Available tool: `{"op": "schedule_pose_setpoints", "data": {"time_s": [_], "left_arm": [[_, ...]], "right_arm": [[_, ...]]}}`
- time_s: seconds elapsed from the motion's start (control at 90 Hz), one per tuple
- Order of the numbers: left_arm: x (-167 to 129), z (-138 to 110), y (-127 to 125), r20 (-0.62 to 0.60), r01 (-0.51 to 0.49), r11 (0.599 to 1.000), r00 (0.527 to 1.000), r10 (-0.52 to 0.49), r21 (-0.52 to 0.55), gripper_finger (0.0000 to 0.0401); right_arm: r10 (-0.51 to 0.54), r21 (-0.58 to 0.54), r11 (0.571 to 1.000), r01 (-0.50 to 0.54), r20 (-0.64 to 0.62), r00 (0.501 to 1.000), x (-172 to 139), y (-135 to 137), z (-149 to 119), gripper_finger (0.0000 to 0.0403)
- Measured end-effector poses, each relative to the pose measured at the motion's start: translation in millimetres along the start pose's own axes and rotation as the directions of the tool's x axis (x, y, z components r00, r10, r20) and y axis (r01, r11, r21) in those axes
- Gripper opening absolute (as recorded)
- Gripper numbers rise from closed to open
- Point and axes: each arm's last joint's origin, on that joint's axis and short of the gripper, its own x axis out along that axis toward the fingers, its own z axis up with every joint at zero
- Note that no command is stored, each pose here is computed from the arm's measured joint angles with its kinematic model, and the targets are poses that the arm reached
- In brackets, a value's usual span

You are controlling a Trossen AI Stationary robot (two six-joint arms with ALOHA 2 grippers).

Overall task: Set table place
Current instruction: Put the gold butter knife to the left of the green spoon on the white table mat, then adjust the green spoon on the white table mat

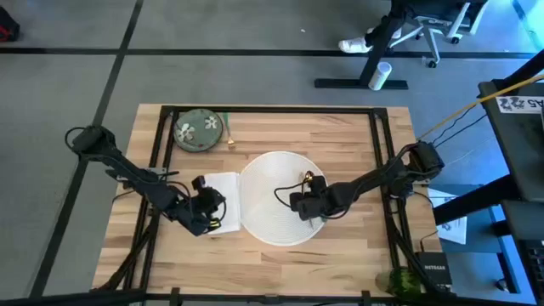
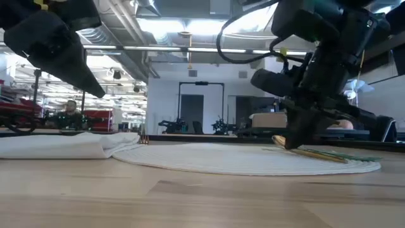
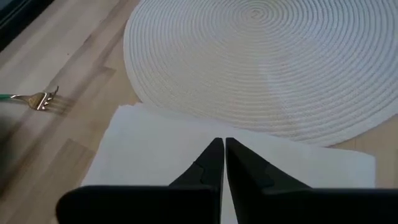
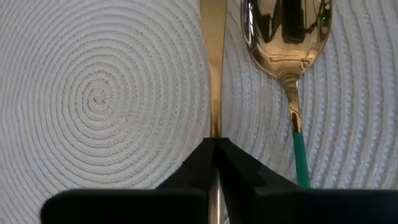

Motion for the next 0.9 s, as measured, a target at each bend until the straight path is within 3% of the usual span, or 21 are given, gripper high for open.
{"op": "schedule_pose_setpoints", "data": {"time_s": [0.511,0.689,0.9], "left_arm": [[0.1,0.0,0.1,0.000,0.000,1.000,1.000,0.000,0.003,0.0000],[0.0,-0.3,0.0,-0.007,0.005,1.000,1.000,-0.005,0.011,0.0000],[0.0,-0.9,0.5,-0.015,0.003,1.000,1.000,-0.003,0.024,0.0000]], "right_arm": [[0.027,-0.005,1.000,-0.027,0.045,0.999,-0.3,2.2,1.2,0.0064],[0.131,-0.132,0.984,-0.119,0.086,0.988,-16.7,13.1,8.2,0.0064],[0.121,-0.378,0.922,-0.087,0.067,0.990,-65.7,28.3,25.8,0.0036]]}}
